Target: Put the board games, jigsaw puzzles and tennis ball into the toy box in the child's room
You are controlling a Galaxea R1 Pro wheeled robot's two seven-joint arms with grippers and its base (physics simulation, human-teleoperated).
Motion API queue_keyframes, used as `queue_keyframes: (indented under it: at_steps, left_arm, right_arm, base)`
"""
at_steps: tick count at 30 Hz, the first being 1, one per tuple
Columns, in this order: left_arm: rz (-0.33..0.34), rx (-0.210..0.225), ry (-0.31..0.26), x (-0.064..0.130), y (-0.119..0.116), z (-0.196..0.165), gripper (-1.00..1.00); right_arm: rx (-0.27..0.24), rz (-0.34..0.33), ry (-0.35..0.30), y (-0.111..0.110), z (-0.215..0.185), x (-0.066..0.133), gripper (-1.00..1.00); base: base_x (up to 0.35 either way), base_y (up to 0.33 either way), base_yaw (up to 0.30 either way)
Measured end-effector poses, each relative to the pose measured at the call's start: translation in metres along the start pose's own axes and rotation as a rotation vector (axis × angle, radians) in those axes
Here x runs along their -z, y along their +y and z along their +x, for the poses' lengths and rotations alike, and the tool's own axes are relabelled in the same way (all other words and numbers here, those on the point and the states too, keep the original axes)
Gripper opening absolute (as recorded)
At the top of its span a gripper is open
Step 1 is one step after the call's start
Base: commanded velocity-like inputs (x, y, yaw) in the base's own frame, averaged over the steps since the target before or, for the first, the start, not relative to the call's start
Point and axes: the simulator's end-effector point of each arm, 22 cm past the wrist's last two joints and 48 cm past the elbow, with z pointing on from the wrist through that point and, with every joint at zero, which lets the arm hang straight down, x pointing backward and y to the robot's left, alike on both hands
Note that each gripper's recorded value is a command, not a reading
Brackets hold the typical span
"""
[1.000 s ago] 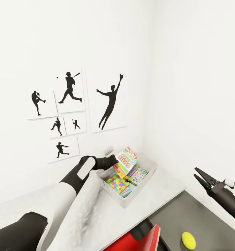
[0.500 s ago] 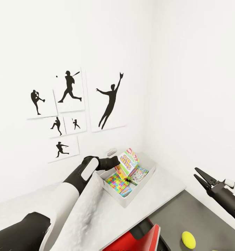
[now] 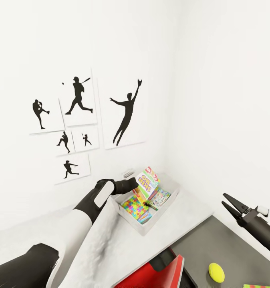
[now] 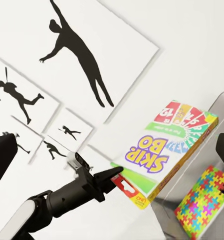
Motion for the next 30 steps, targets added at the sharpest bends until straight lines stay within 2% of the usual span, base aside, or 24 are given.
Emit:
queue_keyframes:
  at_steps: [6,9,12,24,30]
  left_arm:
    - [-0.002,-0.006,0.018,-0.007,0.000,0.009,-1.00]
    - [-0.009,-0.043,0.038,-0.011,-0.001,0.019,-1.00]
    - [-0.011,-0.059,0.050,-0.014,-0.001,0.024,-1.00]
    - [-0.017,-0.056,0.065,-0.021,0.007,0.032,-1.00]
    - [-0.020,-0.054,0.048,-0.025,0.011,0.030,-1.00]
  right_arm:
    - [-0.007,0.007,0.007,-0.004,0.002,-0.001,1.00]
    - [-0.008,0.010,0.009,-0.006,0.003,-0.001,1.00]
    - [-0.010,0.014,0.011,-0.008,0.004,-0.001,1.00]
    - [-0.016,0.036,0.002,-0.018,0.002,0.002,1.00]
    - [-0.020,0.043,0.005,-0.023,0.004,0.001,1.00]
  base:
    - [0.000,0.000,0.000]
    - [0.000,0.000,0.000]
    - [0.000,0.000,0.000]
    - [0.000,0.000,0.000]
    - [0.000,0.000,0.000]
